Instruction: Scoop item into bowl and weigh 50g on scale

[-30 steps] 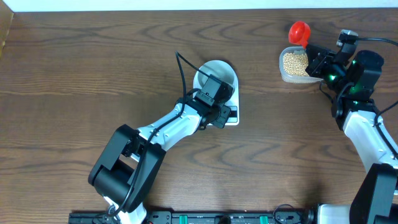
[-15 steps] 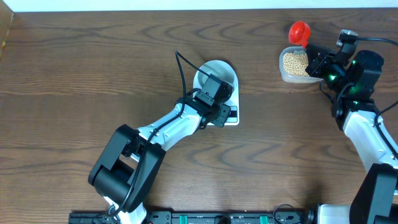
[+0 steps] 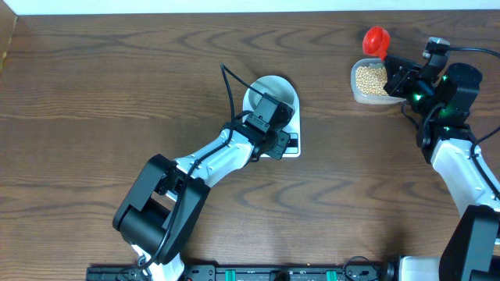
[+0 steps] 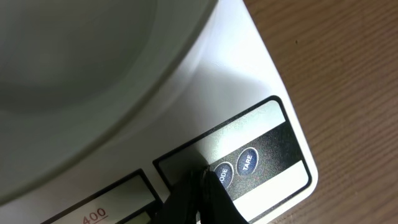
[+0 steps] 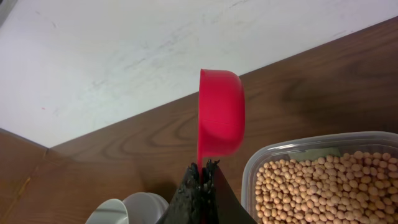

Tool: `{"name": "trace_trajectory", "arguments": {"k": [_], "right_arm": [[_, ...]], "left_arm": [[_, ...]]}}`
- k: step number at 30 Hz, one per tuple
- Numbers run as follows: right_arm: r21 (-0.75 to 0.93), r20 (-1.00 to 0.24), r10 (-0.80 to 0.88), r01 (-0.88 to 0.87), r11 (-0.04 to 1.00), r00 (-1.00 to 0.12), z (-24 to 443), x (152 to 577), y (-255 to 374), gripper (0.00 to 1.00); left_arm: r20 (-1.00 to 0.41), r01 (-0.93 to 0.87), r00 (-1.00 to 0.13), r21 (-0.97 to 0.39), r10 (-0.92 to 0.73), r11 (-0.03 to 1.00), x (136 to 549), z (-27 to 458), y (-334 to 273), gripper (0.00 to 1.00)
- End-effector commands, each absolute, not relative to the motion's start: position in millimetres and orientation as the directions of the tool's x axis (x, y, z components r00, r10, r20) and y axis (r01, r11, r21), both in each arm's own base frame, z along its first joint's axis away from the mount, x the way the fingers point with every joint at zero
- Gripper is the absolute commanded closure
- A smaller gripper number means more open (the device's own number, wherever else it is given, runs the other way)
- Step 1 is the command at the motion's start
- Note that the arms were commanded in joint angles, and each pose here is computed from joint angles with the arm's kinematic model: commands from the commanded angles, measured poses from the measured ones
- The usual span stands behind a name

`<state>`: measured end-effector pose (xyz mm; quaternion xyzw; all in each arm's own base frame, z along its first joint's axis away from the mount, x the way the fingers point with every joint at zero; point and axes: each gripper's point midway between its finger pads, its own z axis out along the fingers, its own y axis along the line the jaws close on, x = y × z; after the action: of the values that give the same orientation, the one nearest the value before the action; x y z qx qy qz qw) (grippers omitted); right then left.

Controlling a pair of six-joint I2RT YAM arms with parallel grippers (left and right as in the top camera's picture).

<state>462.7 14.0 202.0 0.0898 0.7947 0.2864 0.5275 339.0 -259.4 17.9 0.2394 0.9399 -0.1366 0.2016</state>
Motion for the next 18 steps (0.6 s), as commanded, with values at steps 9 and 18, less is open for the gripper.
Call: {"name": "trace_trajectory", "arguments": {"k": [9, 18], "right_arm": [[0.55, -0.793, 0.45, -0.165, 0.819, -0.41, 211.2, 466.2, 14.6, 0.99], [0.55, -0.793, 0.45, -0.166, 0.818, -0.411, 211.1, 466.2, 15.4, 0.99]], "left_arm": [[-0.518, 0.528, -0.764, -0.162, 0.384, 0.833, 339.0, 70.3, -258.6, 0.93], [-0.489, 0.526, -0.778, -0.161, 0.396, 0.835, 336.7, 56.7, -258.2, 0.93]]}}
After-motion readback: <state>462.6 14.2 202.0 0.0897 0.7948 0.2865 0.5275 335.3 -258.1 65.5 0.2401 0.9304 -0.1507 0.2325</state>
